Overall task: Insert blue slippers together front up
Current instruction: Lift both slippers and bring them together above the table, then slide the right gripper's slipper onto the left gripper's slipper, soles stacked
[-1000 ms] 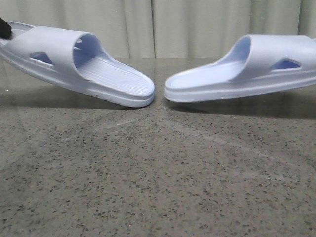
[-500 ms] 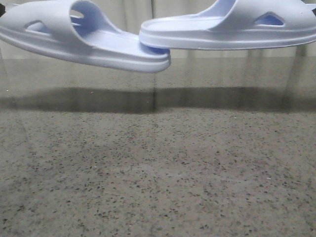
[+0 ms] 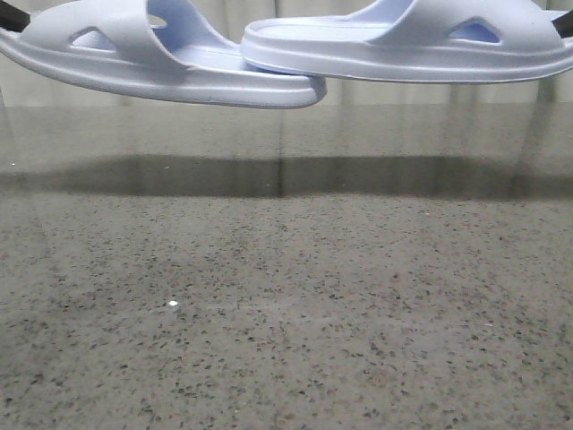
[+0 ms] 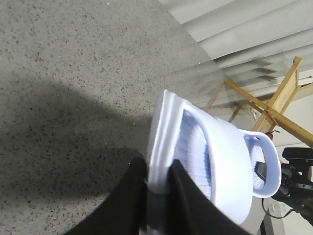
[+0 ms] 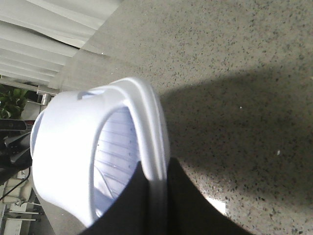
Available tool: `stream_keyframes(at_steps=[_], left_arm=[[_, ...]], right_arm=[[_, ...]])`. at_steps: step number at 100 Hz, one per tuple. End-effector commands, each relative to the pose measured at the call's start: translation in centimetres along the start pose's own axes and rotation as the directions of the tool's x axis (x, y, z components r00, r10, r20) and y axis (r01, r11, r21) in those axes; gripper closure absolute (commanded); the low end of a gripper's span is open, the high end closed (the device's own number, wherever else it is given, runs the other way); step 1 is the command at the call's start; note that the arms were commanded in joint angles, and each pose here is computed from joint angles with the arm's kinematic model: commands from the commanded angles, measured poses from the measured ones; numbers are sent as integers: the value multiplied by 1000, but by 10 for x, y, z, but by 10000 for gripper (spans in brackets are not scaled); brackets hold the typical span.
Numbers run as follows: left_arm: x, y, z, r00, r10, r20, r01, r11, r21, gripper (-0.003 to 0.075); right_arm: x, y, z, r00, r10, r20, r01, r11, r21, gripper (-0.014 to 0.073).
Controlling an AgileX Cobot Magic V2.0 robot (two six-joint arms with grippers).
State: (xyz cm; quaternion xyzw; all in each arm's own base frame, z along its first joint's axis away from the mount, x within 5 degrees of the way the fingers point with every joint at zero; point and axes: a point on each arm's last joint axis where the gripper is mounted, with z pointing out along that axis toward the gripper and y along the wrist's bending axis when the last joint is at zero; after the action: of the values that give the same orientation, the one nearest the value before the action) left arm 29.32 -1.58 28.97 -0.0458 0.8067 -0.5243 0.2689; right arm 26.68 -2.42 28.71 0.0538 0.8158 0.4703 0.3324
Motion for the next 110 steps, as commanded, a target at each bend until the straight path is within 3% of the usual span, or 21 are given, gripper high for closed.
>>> stream_keyframes(at_steps=[1, 59, 110], left_arm=[[-3, -25, -6, 1000, -2, 14, 0, 991, 134, 705], [-2, -21, 2, 998, -60, -19, 62, 989, 138, 705], [5, -29, 28, 994, -73, -76, 87, 974, 211, 705]], right_arm=[[-8, 17, -2, 999, -35, 41, 39, 995, -91, 701], [-21, 0, 43, 994, -36, -107, 17, 984, -176, 701], [-17, 12, 105, 962, -107, -253, 40, 966, -257, 701]])
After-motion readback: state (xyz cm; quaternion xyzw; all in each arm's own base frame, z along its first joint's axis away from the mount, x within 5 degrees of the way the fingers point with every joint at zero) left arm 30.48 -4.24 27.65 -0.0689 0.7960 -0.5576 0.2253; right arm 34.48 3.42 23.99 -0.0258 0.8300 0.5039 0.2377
